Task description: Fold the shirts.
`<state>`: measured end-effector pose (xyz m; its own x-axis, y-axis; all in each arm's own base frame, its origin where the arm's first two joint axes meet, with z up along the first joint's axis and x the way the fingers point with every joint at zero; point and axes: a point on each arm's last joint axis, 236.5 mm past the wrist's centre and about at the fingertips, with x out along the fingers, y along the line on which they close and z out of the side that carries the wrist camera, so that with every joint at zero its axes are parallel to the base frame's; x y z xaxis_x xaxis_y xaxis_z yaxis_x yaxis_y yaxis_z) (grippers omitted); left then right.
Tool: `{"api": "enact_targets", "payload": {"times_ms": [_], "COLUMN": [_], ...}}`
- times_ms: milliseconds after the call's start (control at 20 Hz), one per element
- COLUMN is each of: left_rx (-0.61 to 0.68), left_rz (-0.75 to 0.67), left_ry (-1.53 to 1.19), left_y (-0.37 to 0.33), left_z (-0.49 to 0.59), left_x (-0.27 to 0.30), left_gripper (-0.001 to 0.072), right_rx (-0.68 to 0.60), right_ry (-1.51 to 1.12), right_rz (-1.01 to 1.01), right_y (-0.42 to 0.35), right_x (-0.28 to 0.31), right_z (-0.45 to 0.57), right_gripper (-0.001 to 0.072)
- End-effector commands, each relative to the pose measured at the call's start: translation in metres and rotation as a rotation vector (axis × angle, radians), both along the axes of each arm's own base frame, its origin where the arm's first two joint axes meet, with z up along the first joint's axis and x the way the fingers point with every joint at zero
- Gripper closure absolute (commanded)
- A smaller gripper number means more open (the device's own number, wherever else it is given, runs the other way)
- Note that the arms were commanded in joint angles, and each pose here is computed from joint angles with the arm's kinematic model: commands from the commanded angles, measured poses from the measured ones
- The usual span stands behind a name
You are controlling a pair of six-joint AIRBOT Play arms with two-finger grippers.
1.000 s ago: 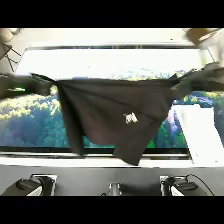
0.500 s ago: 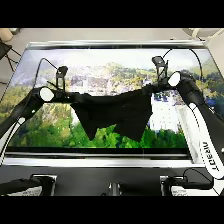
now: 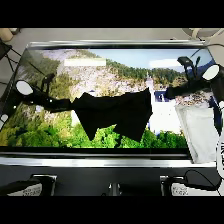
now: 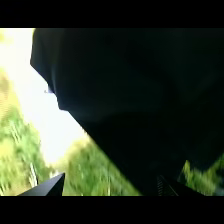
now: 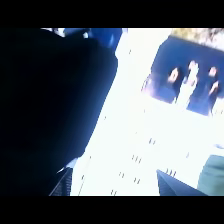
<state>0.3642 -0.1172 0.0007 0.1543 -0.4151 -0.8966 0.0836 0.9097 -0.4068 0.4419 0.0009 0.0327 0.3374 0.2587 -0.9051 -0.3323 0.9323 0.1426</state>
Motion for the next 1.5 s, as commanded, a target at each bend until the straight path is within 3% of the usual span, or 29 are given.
{"api": "enact_targets", "payload": {"times_ms": [0, 300, 500, 550, 600, 650, 700, 800, 950, 1050, 1150, 1250, 1450], "left_rx": [-0.092, -0.202, -0.232, -0.226, -0.222, -0.22, -0.221, -0.222, -0.237, -0.247, -0.258, -0.263, -0.277], "left_rz": [-0.007, 0.003, -0.007, -0.003, 0.011, 0.036, 0.079, 0.124, 0.128, 0.116, 0.111, 0.061, -0.013], "left_ry": [0.151, 0.208, 0.21, 0.188, 0.166, 0.151, 0.143, 0.124, 0.121, 0.089, 0.053, -0.014, -0.321], "left_y": [-0.018, -0.089, -0.12, -0.122, -0.121, -0.119, -0.116, -0.109, -0.106, -0.107, -0.108, -0.11, -0.095], "left_z": [-0.029, -0.08, -0.088, -0.09, -0.091, -0.091, -0.092, -0.091, -0.082, -0.071, -0.059, -0.044, 0.042], "left_x": [-0.065, -0.105, -0.109, -0.105, -0.099, -0.092, -0.085, -0.074, -0.069, -0.065, -0.06, -0.055, -0.016], "left_gripper": [0.0027, 0.0028, 0.0035, 0.0122, 0.0263, 0.0327, 0.0338, 0.0684, 0.0687, 0.0687, 0.0687, 0.0687, 0.0689], "right_rx": [0.07, 0.167, 0.21, 0.236, 0.268, 0.293, 0.292, 0.268, 0.247, 0.258, 0.253, 0.257, 0.215], "right_ry": [0.187, 0.25, 0.29, 0.297, 0.301, 0.302, 0.304, 0.294, 0.266, 0.288, 0.273, 0.23, 0.034], "right_rz": [0.044, 0.061, 0.056, 0.052, 0.045, 0.041, 0.045, 0.039, -0.028, -0.043, -0.045, -0.08, 0.065], "right_y": [-0.009, 0.013, 0.02, 0.025, 0.03, 0.036, 0.04, 0.051, 0.067, 0.077, 0.083, 0.082, 0.075], "right_x": [-0.053, -0.068, -0.068, -0.067, -0.064, -0.061, -0.059, -0.049, -0.027, -0.026, -0.021, -0.009, 0.006], "right_z": [-0.036, -0.063, -0.077, -0.08, -0.082, -0.085, -0.091, -0.106, -0.13, -0.141, -0.147, -0.144, -0.064], "right_gripper": [0.0165, 0.0157, 0.0084, 0.0083, 0.0083, 0.0083, 0.0082, 0.0082, 0.0088, 0.0148, 0.0336, 0.0683, 0.0692]}}
